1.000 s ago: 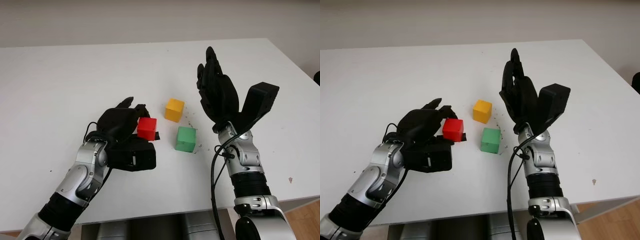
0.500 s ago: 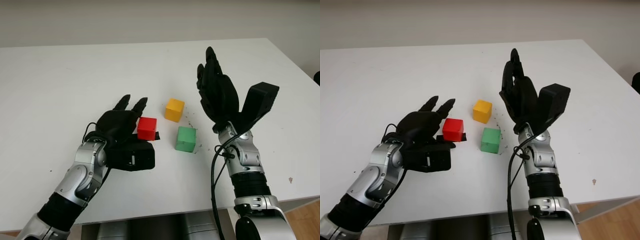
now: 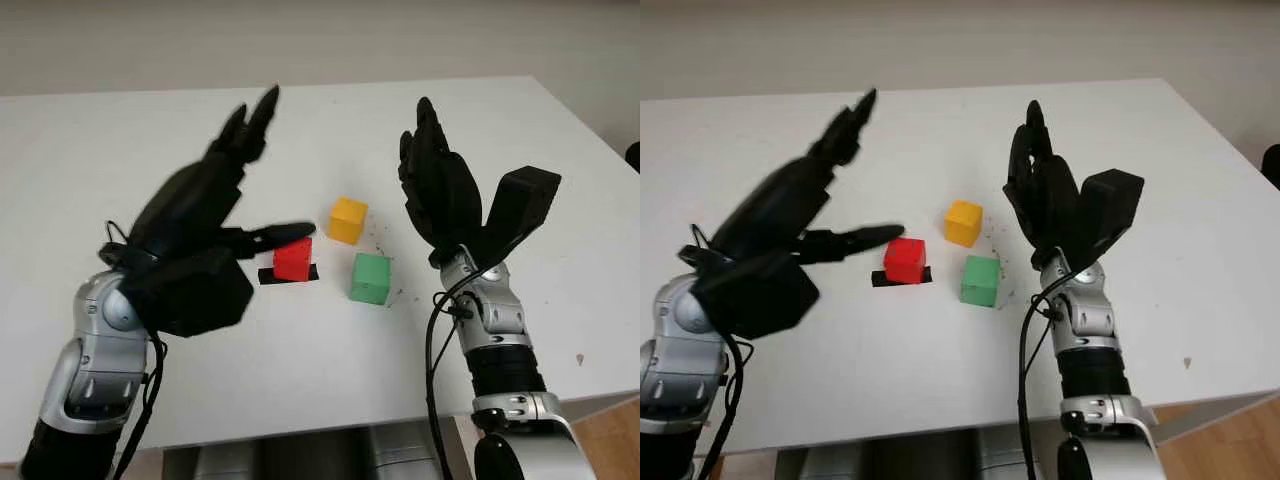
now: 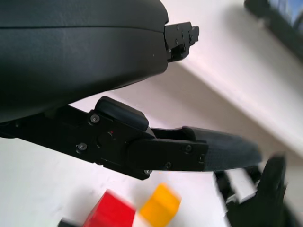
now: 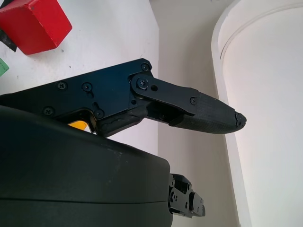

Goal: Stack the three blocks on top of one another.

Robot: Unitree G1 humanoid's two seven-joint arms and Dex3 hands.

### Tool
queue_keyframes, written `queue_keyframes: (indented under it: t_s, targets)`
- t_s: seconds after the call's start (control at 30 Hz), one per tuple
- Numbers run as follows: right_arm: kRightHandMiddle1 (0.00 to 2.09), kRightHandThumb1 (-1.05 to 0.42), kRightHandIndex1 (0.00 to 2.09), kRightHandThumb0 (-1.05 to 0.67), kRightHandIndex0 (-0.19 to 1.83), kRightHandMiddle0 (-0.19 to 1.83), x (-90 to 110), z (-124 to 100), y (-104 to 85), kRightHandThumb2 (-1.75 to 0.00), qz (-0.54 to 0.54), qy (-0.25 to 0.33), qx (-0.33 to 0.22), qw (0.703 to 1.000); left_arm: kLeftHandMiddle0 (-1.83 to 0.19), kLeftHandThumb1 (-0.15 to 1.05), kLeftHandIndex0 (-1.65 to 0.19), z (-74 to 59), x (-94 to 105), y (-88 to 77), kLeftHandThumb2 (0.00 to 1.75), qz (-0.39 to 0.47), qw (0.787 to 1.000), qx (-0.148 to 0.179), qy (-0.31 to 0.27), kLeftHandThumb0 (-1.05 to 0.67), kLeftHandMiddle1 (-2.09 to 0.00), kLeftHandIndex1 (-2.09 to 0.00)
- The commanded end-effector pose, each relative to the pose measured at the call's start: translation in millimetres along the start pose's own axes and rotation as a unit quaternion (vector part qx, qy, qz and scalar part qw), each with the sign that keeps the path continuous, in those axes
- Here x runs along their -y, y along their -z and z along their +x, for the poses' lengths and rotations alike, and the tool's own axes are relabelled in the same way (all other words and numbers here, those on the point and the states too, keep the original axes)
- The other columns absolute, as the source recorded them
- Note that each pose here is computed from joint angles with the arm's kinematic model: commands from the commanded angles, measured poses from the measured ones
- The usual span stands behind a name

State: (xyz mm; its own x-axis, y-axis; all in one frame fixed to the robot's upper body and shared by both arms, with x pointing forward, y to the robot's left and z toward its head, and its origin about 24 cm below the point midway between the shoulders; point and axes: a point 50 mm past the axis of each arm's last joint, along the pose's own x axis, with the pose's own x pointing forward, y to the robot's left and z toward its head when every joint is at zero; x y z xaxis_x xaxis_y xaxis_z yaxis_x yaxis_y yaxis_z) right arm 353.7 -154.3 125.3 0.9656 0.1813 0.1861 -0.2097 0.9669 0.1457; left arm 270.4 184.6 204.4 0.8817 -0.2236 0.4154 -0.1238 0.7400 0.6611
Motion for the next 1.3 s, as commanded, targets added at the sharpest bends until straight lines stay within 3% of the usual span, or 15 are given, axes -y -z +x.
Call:
queue_keyframes:
  t_s: [0.0,0.23,0.4,0.7,1.0,1.27]
  targets:
    - [0.00,-1.05,0.00,-0.75,-0.19,-0.19,2.3,4.3,-12.4,-0.72,-0.017,-0.008,0.020,1.000,0.15,1.05,0.14,0.7,-8.3,5.2,0.56,-0.018,0.999,-0.006,-0.030,-0.85,-0.05,-0.06]
    - [0.00,-1.05,0.00,-0.67,-0.19,-0.19,14.7,9.2,-27.8,-0.64,-0.059,-0.019,0.037,0.997,0.16,1.05,0.13,3.4,-10.4,30.0,0.60,-0.124,0.986,-0.053,-0.098,-0.84,-0.05,-0.06]
    - [0.00,-1.05,0.00,-0.64,-0.19,-0.19,27.8,19.5,-46.7,-0.50,-0.119,-0.017,0.037,0.992,0.11,1.05,0.08,0.8,-6.2,47.9,0.61,-0.136,0.980,-0.072,-0.129,-0.82,-0.07,-0.08]
    - [0.02,-1.05,0.00,-0.73,-0.19,-0.16,33.7,33.7,-66.9,-0.31,-0.236,-0.030,0.031,0.971,0.18,1.05,0.17,-3.9,0.1,78.2,0.61,-0.188,0.964,-0.124,-0.139,-0.81,-0.04,-0.03]
    - [0.05,-1.04,0.03,-0.77,-0.18,-0.15,38.0,44.5,-74.1,-0.12,-0.309,-0.048,0.028,0.950,0.19,1.05,0.18,-7.5,8.7,81.2,0.62,-0.193,0.963,-0.136,-0.128,-0.79,-0.05,-0.04]
    - [0.09,-0.91,0.07,-0.66,-0.13,-0.06,36.1,56.5,-91.3,-0.03,-0.446,-0.097,0.037,0.889,0.19,1.05,0.18,-7.1,10.1,78.8,0.64,-0.183,0.966,-0.137,-0.118,-0.81,-0.03,-0.04]
